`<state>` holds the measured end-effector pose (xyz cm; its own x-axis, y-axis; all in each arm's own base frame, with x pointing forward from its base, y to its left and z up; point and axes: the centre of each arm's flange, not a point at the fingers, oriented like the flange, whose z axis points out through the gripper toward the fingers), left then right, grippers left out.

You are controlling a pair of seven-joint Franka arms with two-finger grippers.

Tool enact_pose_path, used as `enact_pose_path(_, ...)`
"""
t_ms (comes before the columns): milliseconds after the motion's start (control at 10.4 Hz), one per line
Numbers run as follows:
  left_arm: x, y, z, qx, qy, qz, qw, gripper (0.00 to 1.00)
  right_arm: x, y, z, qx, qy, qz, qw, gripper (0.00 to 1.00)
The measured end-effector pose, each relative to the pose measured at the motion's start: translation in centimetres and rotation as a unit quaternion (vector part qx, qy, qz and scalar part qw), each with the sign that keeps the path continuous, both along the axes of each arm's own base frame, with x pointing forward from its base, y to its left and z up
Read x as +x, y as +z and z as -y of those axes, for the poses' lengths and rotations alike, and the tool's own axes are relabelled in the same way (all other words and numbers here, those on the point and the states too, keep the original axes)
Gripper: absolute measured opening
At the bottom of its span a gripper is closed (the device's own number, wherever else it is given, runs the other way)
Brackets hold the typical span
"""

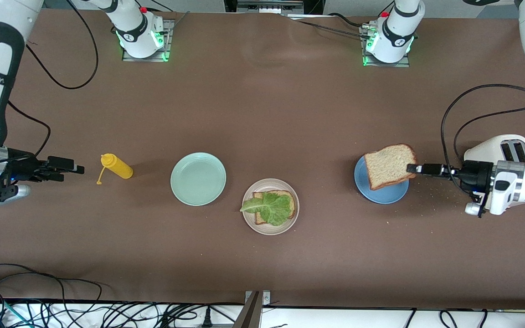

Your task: Make sandwich on beige plate with both arms

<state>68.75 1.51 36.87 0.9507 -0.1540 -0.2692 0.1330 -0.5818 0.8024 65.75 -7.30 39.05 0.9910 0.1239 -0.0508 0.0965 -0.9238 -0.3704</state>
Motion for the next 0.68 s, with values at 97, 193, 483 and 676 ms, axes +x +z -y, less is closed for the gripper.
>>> enact_pose_path(97, 0.6, -0.6, 1.5, -0.009, 0.009, 0.0, 1.0, 0.08, 0.1, 1.1, -1.0, -0.03, -0.016, -0.017, 0.999, 1.0)
enact_pose_path(193, 1.2, -1.2, 3.8, -0.008, 0.022, 0.0, 1.0, 0.08, 0.3, 2.5, -1.8, -0.059, -0.027, -0.036, 0.997, 1.0)
enact_pose_path(483, 2.5, -3.5, 10.9, -0.019, 0.093, 0.006, 0.995, 0.08, 0.6, 6.1, -5.9, -0.138, -0.056, -0.064, 0.987, 1.0)
enact_pose_path(676, 1.9, -6.6, 15.2, -0.037, 0.146, -0.006, 0.989, 0.08, 0.0, 8.7, -9.4, -0.189, -0.052, -0.06, 0.979, 1.0)
